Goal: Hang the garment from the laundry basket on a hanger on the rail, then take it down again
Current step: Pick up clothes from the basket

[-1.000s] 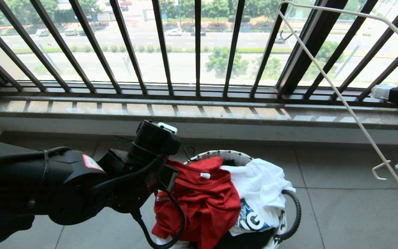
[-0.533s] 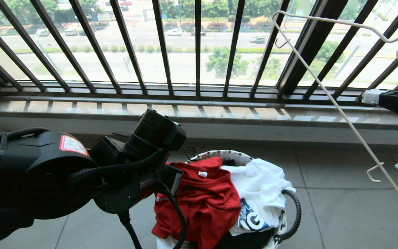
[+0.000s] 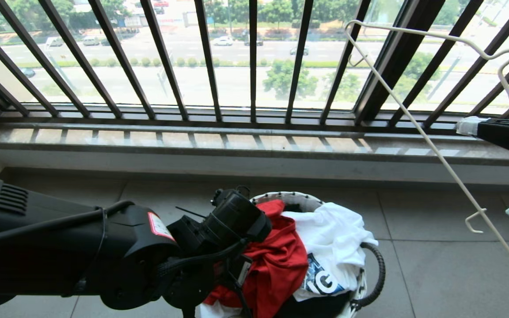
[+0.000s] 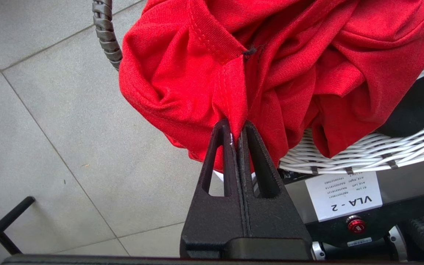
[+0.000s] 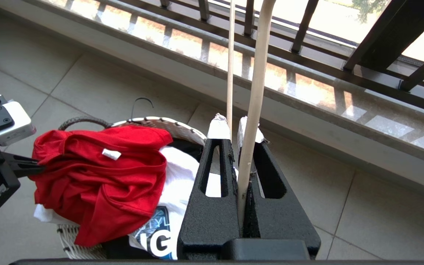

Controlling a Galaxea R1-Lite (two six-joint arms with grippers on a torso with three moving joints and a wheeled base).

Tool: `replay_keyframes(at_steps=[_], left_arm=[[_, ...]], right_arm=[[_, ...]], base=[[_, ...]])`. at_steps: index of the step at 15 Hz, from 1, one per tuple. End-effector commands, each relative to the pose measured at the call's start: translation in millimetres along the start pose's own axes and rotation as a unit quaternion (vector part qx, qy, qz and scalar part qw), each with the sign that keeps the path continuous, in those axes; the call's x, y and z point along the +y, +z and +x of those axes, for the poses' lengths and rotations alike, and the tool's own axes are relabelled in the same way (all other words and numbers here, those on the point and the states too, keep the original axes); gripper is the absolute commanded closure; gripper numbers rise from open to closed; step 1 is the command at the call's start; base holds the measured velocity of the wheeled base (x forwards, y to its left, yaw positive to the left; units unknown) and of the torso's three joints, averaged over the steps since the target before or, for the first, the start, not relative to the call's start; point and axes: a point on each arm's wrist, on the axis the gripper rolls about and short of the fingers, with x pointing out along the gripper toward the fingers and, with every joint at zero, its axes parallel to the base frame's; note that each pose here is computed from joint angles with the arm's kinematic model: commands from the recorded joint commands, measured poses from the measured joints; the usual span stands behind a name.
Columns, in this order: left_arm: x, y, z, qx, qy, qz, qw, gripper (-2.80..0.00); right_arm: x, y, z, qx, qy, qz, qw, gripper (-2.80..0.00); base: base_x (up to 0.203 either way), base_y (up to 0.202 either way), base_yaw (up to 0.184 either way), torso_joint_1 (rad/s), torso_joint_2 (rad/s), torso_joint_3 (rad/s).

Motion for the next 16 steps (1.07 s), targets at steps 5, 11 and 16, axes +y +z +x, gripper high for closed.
replay_keyframes(at_steps=[5,11,16], left_arm=[[-2.3,-5.6,3.8,0.009,0.009,0.008,0.9999,-2.8],[0.9,-3.6,1.2,-0.006,0.045,0.006,0.9989,-2.8],[3.1,-2.6,0.8,-0.017,0.085,0.005,0.9963,-2.8]], right_arm=[[0.0,-0.2,0.9,0.001,0.001,0.0,1.0,0.0],[0.0,-0.5,1.3,0.001,0.001,0.0,1.0,0.0],[-0.2,-2.4,4.8,0.008,0.002,0.001,1.0,0.0]], base=[[0.0,0.0,0.0,0.0,0.0,0.0],[0.0,0.0,0.0,0.0,0.0,0.0],[0.0,0.0,0.0,0.0,0.0,0.0]])
